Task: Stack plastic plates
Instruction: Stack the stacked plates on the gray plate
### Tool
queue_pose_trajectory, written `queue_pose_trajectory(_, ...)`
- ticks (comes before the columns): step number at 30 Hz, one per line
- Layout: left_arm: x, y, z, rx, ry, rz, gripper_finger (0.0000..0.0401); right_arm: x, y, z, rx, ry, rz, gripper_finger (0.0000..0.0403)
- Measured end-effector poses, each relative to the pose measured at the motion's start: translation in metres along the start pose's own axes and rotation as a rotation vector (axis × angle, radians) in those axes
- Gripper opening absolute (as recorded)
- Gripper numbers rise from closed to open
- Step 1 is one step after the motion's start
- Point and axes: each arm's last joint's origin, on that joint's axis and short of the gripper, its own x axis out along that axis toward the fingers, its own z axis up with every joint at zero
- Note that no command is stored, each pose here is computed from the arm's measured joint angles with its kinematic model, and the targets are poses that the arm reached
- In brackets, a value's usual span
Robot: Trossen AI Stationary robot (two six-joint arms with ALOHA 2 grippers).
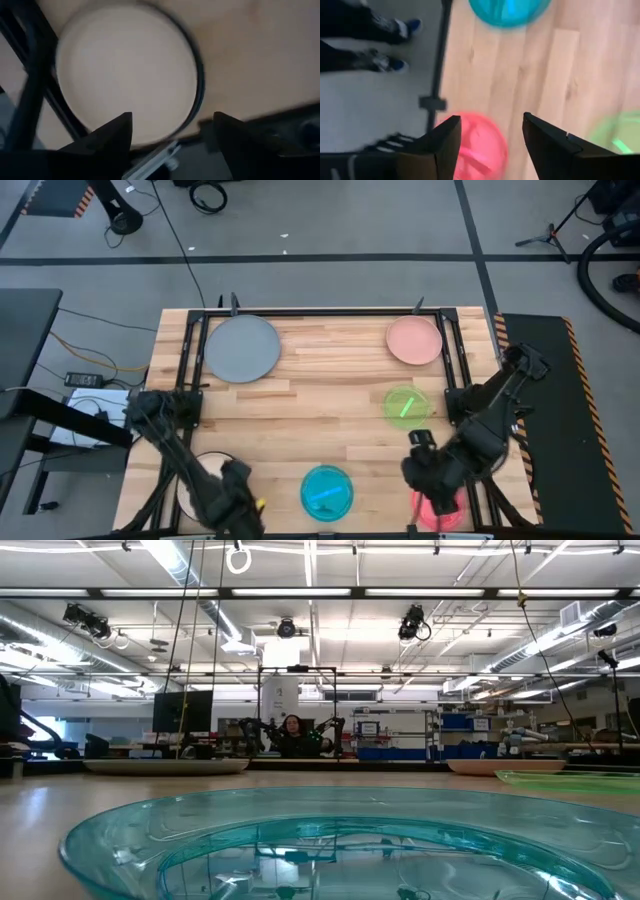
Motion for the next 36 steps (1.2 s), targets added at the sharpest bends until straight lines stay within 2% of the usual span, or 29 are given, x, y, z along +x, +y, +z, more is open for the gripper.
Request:
queue_pose_trajectory(6, -0.033, 0.011, 0.064, -0.07, -0.074, -0.122, 0.0282, -0.009, 0.007, -0.015, 0.009, -0.041, -0.066, 0.019)
queue_pose_trajectory(13, -0.039, 0.028, 0.152, -0.052, -0.129, -0.108, 0.0281, -0.012, 0.022, -0.025, 0.013, -0.08, -0.03, 0.0186)
queue_pose_trajectory(15, -0.037, 0.029, 0.17, -0.043, -0.15, -0.095, 0.0281, -0.013, 0.028, -0.029, -0.007, -0.088, -0.007, 0.0185)
queue_pose_trajectory(17, -0.035, 0.028, 0.177, -0.01, -0.157, -0.1, 0.0281, -0.014, 0.034, -0.033, -0.018, -0.094, 0.015, 0.0185)
queue_pose_trajectory(19, -0.033, 0.022, 0.175, 0.034, -0.152, -0.132, 0.0281, -0.015, 0.039, -0.037, -0.006, -0.096, 0.035, 0.0185)
queue_pose_trajectory(22, -0.031, 0.009, 0.159, 0.069, -0.106, -0.214, 0.0281, -0.016, 0.044, -0.043, 0.017, -0.093, 0.043, 0.0185)
queue_pose_trajectory(27, -0.026, -0.007, 0.113, -0.033, 0.011, -0.299, 0.0281, -0.018, 0.048, -0.048, 0.027, -0.12, 0.027, 0.0185)
queue_pose_trajectory(32, -0.011, -0.02, 0.06, -0.115, 0.074, -0.322, 0.0273, -0.016, 0.042, -0.043, -0.064, -0.118, -0.001, 0.0185)
queue_pose_trajectory(36, 0.01, -0.031, 0.02, -0.157, 0.126, -0.3, 0.0253, -0.015, 0.032, -0.034, -0.099, -0.123, -0.043, 0.0185)
